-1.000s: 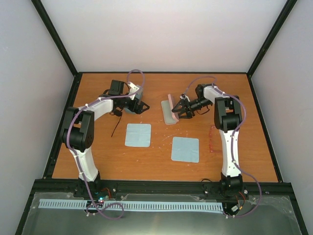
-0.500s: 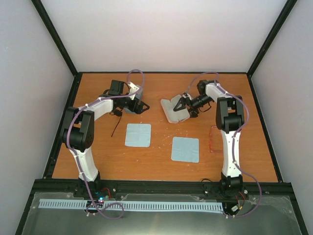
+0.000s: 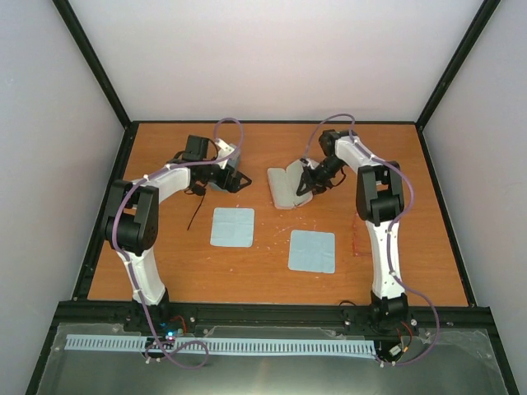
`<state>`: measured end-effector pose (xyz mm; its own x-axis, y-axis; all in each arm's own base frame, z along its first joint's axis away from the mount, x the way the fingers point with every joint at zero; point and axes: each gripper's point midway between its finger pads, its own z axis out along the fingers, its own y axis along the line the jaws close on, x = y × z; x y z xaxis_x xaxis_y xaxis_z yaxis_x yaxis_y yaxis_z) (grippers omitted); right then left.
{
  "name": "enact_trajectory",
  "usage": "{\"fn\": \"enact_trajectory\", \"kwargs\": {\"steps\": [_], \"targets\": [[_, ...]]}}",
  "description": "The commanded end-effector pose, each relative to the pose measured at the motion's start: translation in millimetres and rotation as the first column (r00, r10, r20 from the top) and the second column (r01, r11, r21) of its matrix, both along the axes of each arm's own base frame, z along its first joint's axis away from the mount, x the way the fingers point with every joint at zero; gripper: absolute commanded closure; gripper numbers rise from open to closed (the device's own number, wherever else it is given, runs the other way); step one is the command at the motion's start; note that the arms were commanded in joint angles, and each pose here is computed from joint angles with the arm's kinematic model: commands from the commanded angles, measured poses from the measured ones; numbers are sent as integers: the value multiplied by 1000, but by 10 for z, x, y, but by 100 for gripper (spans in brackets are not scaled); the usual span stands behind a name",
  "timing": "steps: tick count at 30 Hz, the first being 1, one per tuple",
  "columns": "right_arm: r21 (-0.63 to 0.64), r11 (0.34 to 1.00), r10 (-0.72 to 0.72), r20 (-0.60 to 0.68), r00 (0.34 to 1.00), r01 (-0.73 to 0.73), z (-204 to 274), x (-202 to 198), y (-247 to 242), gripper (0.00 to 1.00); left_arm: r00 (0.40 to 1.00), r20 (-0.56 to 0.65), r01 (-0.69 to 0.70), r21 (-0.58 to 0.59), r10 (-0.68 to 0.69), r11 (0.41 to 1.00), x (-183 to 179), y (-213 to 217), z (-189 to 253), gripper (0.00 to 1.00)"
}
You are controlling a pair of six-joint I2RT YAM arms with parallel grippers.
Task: Organize the sunglasses
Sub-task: Place the sunglasses case at the center of the board.
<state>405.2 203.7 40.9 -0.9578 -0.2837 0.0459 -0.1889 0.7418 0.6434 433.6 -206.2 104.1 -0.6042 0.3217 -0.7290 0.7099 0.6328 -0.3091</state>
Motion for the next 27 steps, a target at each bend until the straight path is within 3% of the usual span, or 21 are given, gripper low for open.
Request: {"fn": "enact_trajectory", "kwargs": {"steps": [1, 2, 3, 8, 11, 17, 22, 27], "targets": [[-75, 997, 18, 50, 999, -14, 137, 42, -44, 84, 999, 50, 8, -8, -8, 1000, -6, 26, 164, 1], [-87, 996, 40, 62, 997, -34, 162, 14, 38, 93, 999, 47, 9, -7, -8, 1000, -14, 27, 151, 1], [-106, 994, 46, 75, 996, -38, 189, 20, 42, 96, 999, 47, 7, -6, -7, 1000, -15, 30, 152, 1], [-275, 961, 101, 231, 968, -35, 446, 191, -60, 97, 999, 51, 9, -8, -9, 1000, -15, 27, 176, 1], [-430, 903, 173, 402, 899, 18, 738, 445, -165, 97, 998, 62, 14, -8, -14, 1000, 1, 21, 231, 1], [-605, 764, 302, 641, 706, 222, 1358, 957, -417, 97, 994, 104, 21, 16, -23, 1000, 58, 49, 331, 0], [-556, 764, 348, 783, 516, 327, 1955, 1262, -374, 97, 995, 95, 1, -21, 1, 1000, 98, 153, 429, 1], [-511, 825, 333, 783, 525, 240, 1898, 1268, -209, 97, 994, 112, -13, -29, 17, 999, 139, 244, 573, 0]]}}
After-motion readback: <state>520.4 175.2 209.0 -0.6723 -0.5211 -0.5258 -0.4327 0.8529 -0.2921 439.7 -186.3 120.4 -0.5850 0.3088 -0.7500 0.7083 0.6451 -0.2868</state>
